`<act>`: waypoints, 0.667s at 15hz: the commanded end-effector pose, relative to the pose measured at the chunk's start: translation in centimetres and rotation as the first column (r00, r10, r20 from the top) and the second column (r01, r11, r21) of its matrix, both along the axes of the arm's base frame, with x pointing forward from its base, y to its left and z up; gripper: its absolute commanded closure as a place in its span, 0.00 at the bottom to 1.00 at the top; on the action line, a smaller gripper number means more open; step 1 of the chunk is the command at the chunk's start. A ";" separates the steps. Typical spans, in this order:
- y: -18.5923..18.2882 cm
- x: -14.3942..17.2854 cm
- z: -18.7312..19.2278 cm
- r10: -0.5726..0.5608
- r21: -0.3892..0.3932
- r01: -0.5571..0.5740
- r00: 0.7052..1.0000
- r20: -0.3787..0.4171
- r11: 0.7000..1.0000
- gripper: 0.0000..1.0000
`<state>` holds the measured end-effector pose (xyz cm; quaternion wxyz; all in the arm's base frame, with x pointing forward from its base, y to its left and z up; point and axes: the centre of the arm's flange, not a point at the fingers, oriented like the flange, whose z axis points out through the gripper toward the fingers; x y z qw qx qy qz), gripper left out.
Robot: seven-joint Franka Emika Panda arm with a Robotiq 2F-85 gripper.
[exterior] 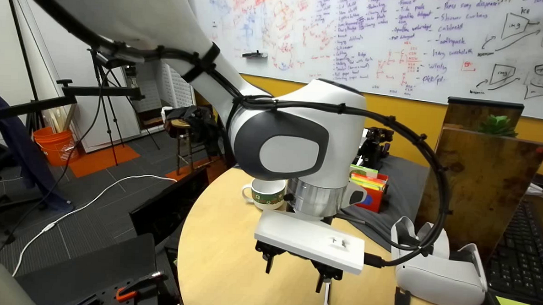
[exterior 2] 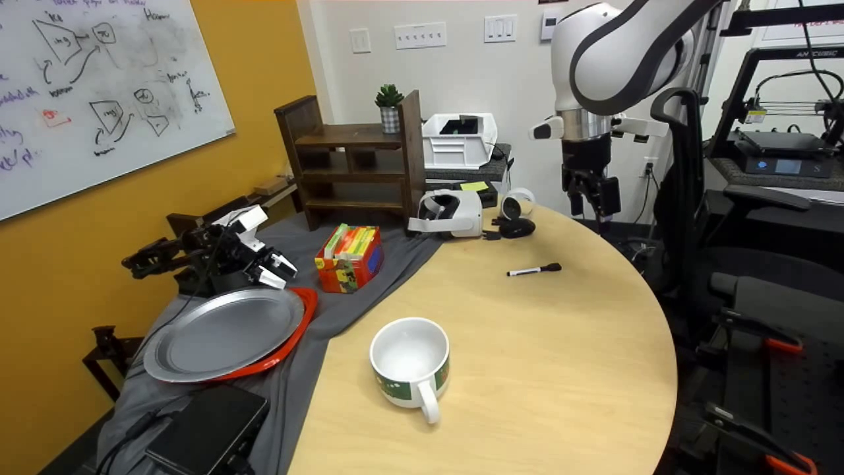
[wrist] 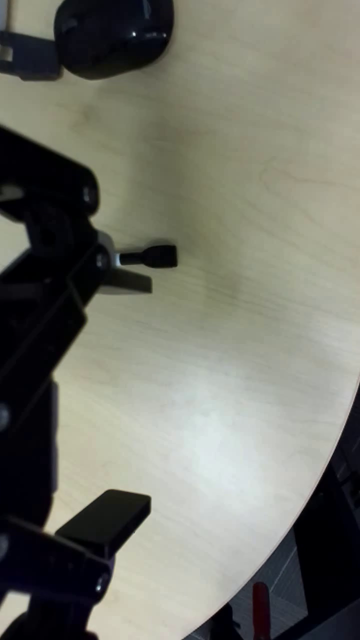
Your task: Put the marker in the mug
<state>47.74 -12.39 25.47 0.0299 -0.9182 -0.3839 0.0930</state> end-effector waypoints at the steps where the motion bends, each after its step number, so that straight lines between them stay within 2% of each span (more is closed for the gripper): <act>1: -0.3 1.6 -1.4 0.018 0.017 -0.018 1.000 -0.004 1.000 0.00; 6: -0.2 2.7 -3.3 0.013 0.028 -0.012 1.000 -0.006 1.000 0.00; 10: -0.3 3.5 -4.7 0.023 0.006 -0.023 0.999 0.041 1.000 0.00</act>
